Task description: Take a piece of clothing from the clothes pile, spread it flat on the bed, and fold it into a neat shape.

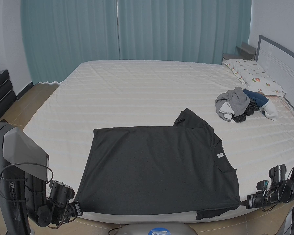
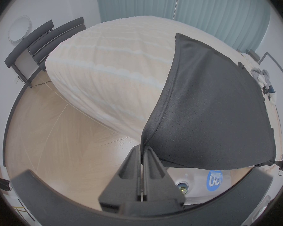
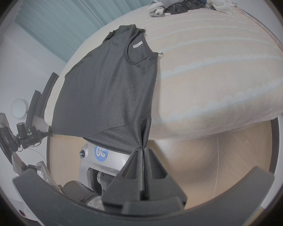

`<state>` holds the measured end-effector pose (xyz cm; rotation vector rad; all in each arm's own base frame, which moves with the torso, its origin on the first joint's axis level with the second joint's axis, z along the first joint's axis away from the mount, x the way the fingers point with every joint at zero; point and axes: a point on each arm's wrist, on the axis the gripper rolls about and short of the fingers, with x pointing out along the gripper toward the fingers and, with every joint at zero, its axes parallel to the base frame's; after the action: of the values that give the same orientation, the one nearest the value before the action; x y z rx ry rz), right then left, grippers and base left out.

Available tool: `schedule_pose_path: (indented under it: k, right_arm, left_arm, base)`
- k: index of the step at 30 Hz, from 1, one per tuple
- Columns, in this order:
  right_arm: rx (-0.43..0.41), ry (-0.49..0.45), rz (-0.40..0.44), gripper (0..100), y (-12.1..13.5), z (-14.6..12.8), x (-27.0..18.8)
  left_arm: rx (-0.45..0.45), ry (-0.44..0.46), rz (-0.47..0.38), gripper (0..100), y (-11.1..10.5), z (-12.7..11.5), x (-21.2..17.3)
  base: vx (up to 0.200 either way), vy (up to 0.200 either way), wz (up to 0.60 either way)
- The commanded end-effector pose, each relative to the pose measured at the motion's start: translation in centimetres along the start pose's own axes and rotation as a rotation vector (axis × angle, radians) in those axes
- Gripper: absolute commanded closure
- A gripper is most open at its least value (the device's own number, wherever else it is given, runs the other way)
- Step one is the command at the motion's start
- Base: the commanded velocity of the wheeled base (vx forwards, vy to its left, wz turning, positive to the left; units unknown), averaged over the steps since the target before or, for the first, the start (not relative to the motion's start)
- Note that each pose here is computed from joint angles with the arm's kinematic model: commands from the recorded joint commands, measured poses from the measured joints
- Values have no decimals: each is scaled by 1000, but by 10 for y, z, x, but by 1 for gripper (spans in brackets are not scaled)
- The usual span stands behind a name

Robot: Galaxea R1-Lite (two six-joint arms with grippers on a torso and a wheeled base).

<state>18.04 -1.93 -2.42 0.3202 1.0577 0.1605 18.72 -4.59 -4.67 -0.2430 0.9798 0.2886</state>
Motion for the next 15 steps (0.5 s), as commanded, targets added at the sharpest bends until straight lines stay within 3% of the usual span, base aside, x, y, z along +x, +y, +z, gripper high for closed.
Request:
schedule_pose_path:
  k: [1,10,15]
  right_arm:
    - [-11,19,-3,100,1,-5,-5]
    - [-33,66,-40,100,4,-11,-15]
    - [-41,21,-31,100,4,-6,-16]
  left_arm:
    - [12,17,24,100,4,-3,-6]
    - [51,79,55,100,6,-8,-15]
    - [35,41,30,100,4,-3,-17]
  base:
    - [0,0,0]
    - [0,0,0]
    - [0,0,0]
